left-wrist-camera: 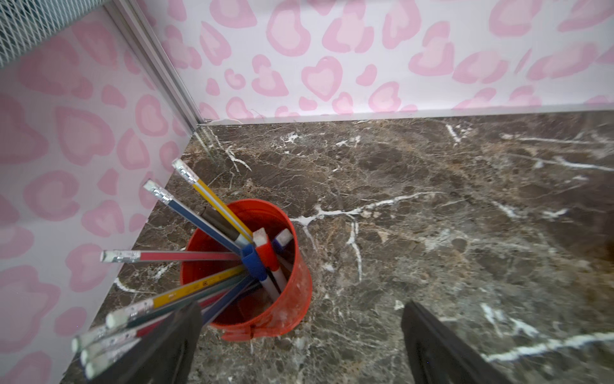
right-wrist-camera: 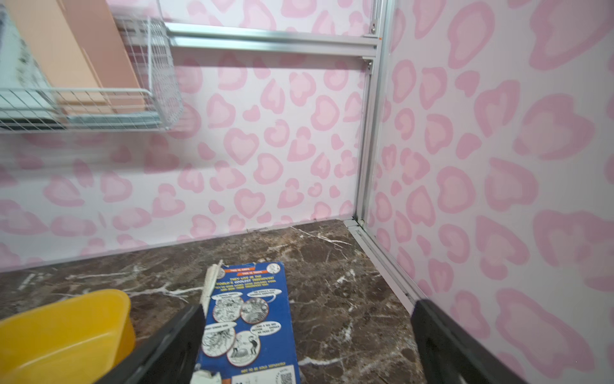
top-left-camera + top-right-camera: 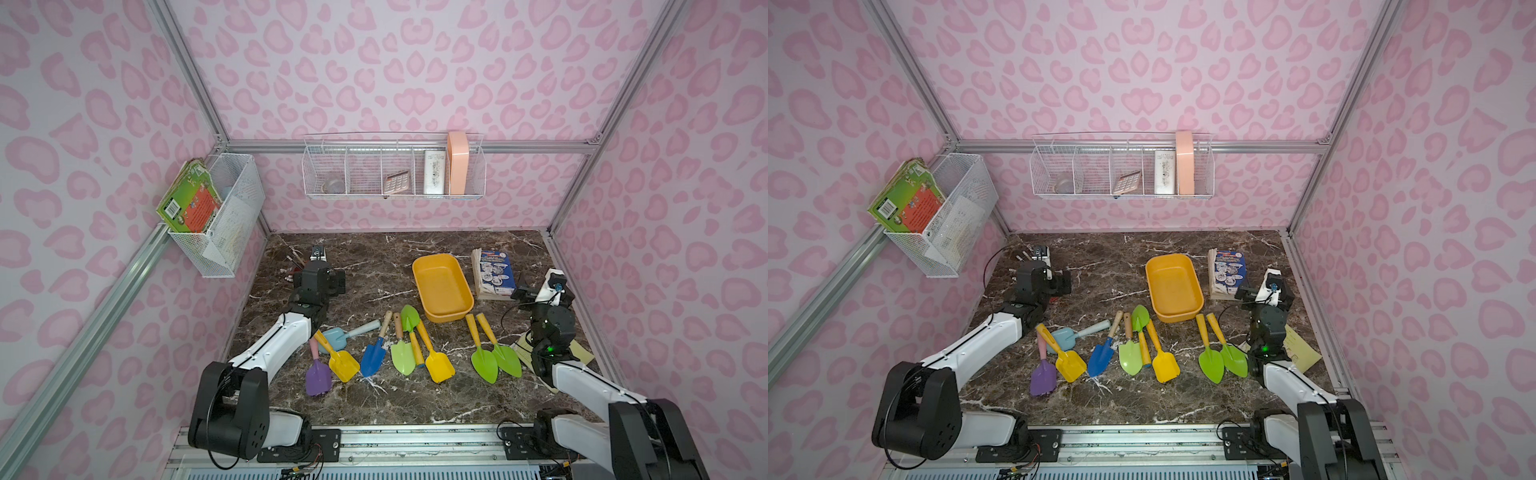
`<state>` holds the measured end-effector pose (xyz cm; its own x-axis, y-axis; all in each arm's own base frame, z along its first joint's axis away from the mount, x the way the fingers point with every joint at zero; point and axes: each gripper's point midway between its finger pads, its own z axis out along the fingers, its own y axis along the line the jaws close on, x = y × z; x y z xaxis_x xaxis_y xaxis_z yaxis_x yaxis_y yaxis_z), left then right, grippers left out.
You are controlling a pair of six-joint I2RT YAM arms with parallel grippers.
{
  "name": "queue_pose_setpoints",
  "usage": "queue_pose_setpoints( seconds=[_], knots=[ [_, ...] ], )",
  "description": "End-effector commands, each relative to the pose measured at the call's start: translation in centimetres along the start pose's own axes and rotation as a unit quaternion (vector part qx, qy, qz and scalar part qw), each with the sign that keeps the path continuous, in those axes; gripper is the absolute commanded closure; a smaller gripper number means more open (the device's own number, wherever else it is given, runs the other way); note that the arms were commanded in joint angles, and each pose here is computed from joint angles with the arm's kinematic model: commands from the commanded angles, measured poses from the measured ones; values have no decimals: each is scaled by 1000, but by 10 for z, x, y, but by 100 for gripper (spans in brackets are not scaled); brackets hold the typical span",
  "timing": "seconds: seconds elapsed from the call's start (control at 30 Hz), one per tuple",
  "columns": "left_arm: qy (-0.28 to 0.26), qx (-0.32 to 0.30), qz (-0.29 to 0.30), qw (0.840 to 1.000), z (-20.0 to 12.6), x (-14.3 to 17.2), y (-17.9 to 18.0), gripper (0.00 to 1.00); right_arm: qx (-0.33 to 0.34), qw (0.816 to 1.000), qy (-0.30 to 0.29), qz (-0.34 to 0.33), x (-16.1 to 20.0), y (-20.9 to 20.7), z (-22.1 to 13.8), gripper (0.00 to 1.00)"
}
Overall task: Put the shovel into the storage box
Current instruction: Pick up the shovel from the center of the board.
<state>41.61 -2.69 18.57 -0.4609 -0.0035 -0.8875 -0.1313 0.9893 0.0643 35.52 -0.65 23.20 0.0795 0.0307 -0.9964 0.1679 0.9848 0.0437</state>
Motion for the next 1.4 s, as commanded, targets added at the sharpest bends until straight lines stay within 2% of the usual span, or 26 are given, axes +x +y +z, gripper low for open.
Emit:
queue_pose_setpoints(
  seconds=[0.0,0.13,0.2,0.27,0.4,0.53,0.6,0.7,0.8,0.9,1.0,1.17,1.37],
  knots=[
    [46,45,-47,997,-16,12,-12,1,-48,997,24,57,-4,16,-5,0],
    [21,122,-93,988,-43,-11,-32,1,-107,984,10,144,-29,27,-17,0],
    [6,164,-119,979,-58,-23,-42,1,-102,969,18,223,-31,18,-24,0],
    [3,200,-155,967,-69,-33,-51,1,-92,947,24,306,-28,4,-30,0],
    [62,252,-205,944,-77,-32,-73,1,-178,928,48,323,-39,21,-32,0],
    [129,346,-232,900,-83,-27,-112,1,-245,907,67,335,-47,43,-40,0],
    [140,365,-237,890,-85,-23,-124,4,-262,897,79,346,-48,50,-42,0],
    [136,370,-197,897,-98,-11,-145,6,-272,896,115,332,-40,58,-41,3],
    [156,353,-153,910,-112,9,-164,13,-258,907,182,279,-18,66,-35,12],
    [176,335,-125,917,-122,28,-176,16,-233,909,256,232,13,75,-36,15],
    [186,334,-112,917,-131,43,-190,15,-224,905,296,207,35,85,-43,17],
    [199,327,-59,922,-146,56,-209,14,-199,896,368,147,77,95,-59,20],
    [216,325,-32,920,-149,75,-233,13,-183,886,409,117,114,97,-77,24]
  ],
)
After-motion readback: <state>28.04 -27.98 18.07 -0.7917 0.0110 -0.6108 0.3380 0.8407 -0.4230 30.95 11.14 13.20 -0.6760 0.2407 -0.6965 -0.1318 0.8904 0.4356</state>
